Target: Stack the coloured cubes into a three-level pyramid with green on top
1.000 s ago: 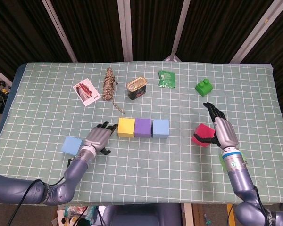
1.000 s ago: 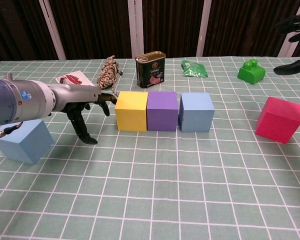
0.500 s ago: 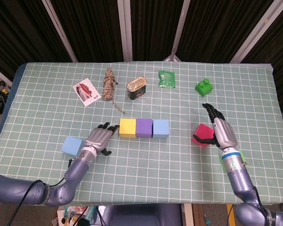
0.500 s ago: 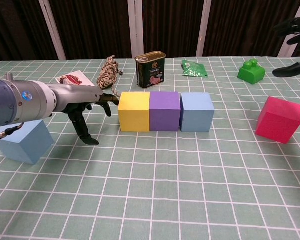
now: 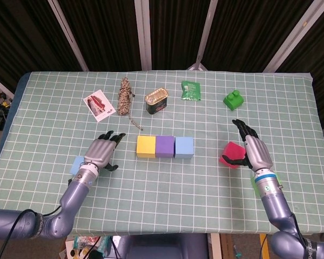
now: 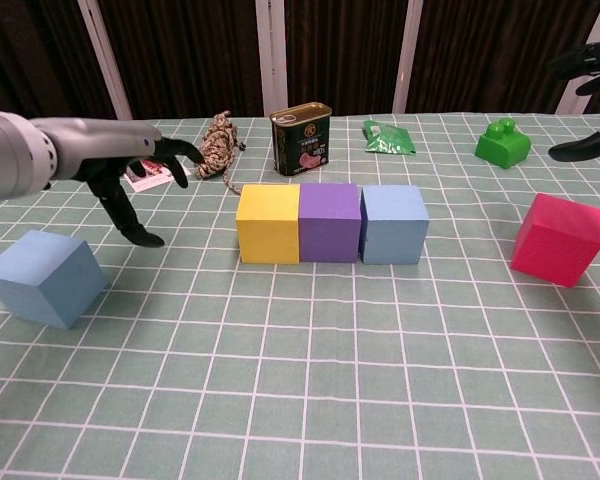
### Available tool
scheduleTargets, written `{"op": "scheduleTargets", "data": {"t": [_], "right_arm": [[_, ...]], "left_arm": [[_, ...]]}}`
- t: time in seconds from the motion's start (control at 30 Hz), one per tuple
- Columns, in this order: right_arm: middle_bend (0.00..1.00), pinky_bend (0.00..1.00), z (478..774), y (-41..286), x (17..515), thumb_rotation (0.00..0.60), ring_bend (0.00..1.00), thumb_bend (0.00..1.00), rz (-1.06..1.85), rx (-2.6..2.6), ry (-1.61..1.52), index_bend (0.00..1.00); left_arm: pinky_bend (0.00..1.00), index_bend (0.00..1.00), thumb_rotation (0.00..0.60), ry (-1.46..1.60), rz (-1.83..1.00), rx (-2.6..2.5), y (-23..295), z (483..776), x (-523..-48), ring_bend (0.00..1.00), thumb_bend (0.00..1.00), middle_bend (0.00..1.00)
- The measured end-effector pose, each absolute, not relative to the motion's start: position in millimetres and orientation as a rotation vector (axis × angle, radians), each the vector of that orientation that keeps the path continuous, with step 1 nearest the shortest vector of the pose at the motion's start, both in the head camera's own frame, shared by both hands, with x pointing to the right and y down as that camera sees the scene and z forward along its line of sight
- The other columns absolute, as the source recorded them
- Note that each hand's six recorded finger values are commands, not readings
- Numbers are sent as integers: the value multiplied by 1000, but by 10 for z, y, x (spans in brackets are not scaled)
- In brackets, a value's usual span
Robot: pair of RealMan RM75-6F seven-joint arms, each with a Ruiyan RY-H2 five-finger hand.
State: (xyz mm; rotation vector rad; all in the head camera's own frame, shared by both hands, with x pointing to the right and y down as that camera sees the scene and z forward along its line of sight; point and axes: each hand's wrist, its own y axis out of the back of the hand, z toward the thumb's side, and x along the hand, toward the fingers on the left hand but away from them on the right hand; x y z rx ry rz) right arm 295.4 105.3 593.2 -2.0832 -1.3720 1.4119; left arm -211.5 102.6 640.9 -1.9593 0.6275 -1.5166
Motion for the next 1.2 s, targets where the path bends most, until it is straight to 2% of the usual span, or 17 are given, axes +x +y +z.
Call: {"op": "scheduleTargets", "data": {"t": [0.13,0.3,0.47,0.97,1.2], "right_arm": [[0,0,5919,1040,2978,600,0,251,1417,-2074,-1358,0],[0,0,5893,1050,3013,600,0,251,1433,-2062,-1323,0],[0,0,5862,1130,3105,600,0,251,1465,-2032,-1249,0],[0,0,6093,1336,3365,600,0,235,1631,-1950,-1097,0],[0,0,6300,1375,3431,600,0,234,1710,-1895,-1029,0]], "left_arm": [[119,36,600,721,-1469,-1914,941,6217,-2235,31,136,102],[104,30,600,857,-1410,-1837,906,5946,-2446,26,130,74],[88,24,600,988,-1392,-1781,1021,5737,-2735,12,128,68],[54,0,600,1157,-1374,-1681,1516,5480,-3440,0,101,43],[54,0,600,1157,-1383,-1654,1528,5427,-3603,0,100,43]]}}
